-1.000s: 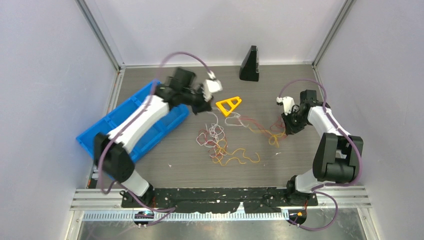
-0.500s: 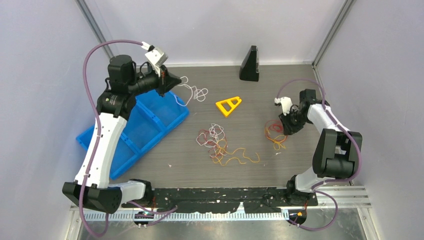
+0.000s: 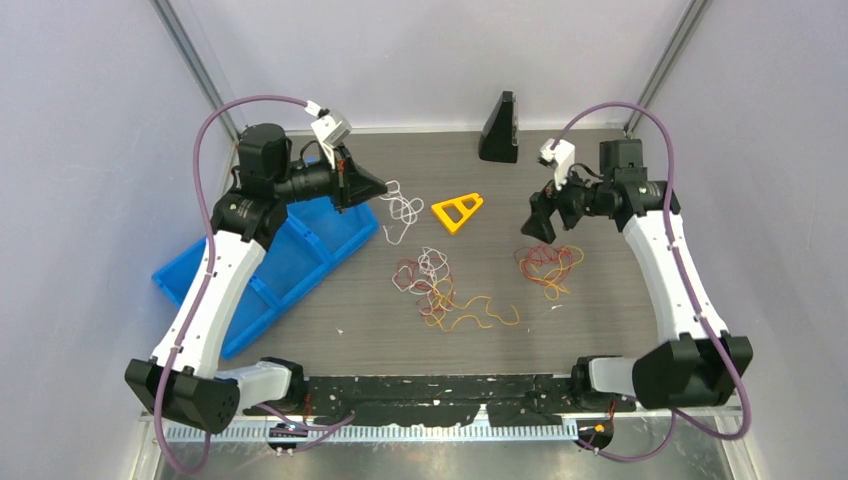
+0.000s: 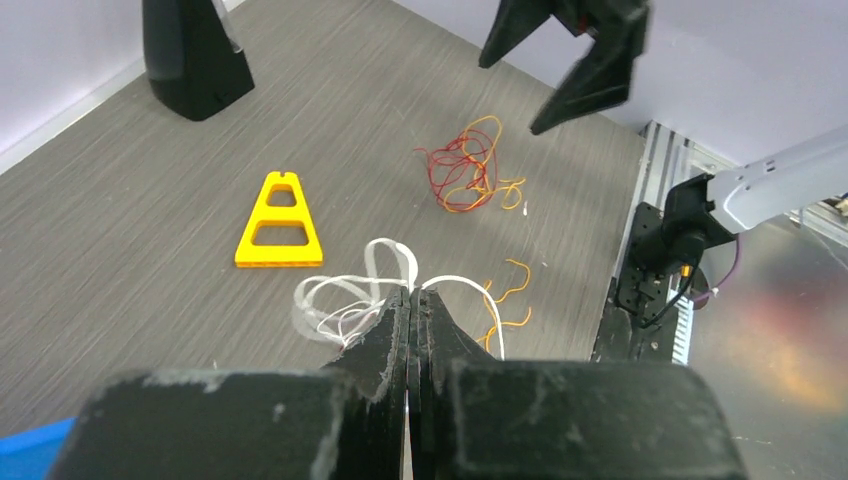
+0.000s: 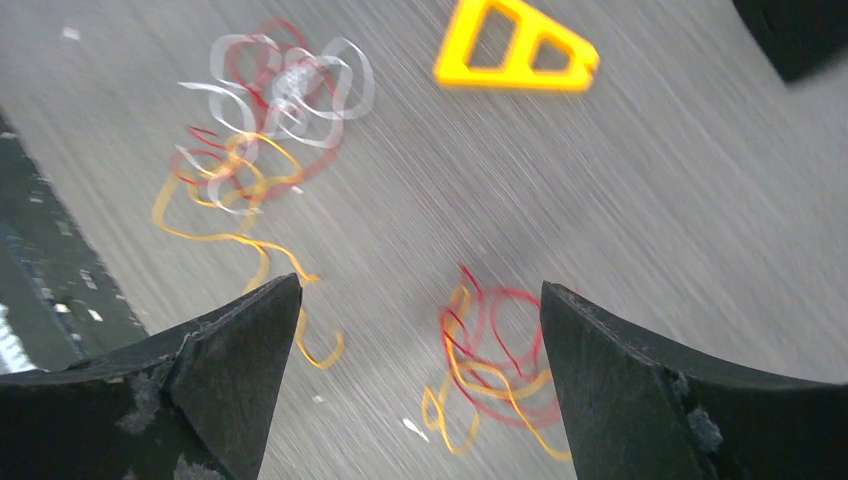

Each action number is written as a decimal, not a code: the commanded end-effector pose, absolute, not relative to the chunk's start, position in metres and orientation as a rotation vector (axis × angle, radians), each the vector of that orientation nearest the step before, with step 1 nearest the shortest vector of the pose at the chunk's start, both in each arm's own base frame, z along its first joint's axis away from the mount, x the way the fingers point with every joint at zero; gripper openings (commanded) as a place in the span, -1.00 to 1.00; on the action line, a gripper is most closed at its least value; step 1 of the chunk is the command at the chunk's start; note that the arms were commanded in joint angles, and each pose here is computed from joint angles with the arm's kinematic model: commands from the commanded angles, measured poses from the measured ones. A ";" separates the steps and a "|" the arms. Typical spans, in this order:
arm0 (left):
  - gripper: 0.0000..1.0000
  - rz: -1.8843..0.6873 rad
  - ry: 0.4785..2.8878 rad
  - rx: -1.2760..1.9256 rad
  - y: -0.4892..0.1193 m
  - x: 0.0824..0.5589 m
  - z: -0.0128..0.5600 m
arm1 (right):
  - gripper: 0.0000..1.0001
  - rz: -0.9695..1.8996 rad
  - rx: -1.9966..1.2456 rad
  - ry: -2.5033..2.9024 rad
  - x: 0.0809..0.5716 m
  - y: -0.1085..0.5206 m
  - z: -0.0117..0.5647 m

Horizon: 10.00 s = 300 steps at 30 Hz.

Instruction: Untangle the cables

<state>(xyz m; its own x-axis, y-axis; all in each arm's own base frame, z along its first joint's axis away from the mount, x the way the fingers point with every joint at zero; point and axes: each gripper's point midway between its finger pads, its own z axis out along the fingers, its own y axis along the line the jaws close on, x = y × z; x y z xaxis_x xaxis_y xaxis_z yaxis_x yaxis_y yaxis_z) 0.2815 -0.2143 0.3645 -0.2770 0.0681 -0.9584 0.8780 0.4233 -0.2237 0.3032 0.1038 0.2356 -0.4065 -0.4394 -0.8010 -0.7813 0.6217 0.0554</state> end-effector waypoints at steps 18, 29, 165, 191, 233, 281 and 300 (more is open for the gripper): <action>-1.00 -0.038 2.116 0.490 -0.042 0.430 0.245 | 0.95 0.669 -1.005 1.977 0.319 0.164 0.237; 0.39 -0.684 1.912 0.701 -0.139 0.373 0.256 | 0.81 0.762 -1.034 2.036 0.304 0.192 0.204; -1.00 -1.111 1.865 1.221 -0.275 0.237 0.254 | 0.51 1.016 -1.084 2.453 0.243 0.251 0.071; -1.00 -1.464 1.577 1.010 -0.311 0.234 0.402 | 0.90 0.805 -0.900 1.257 0.284 0.298 0.347; -1.00 -0.656 1.663 0.256 -0.059 0.407 0.420 | -0.54 0.709 -1.176 1.703 0.261 0.270 0.138; -1.00 -0.581 1.678 0.298 -0.040 0.426 0.380 | 0.91 0.434 -1.205 2.185 0.289 0.188 0.121; -0.93 -0.353 2.219 0.548 -0.024 0.445 0.169 | 0.92 0.507 -1.256 2.220 0.275 0.176 0.129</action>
<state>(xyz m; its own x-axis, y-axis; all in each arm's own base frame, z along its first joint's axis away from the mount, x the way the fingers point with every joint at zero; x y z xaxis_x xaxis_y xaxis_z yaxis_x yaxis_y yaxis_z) 0.4462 -0.0365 0.1907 -0.5376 0.1486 -0.8300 0.4898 0.8563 -0.1639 0.2796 0.1762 0.1175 -0.4566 -0.6510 -0.6064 -0.8418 0.5367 0.0575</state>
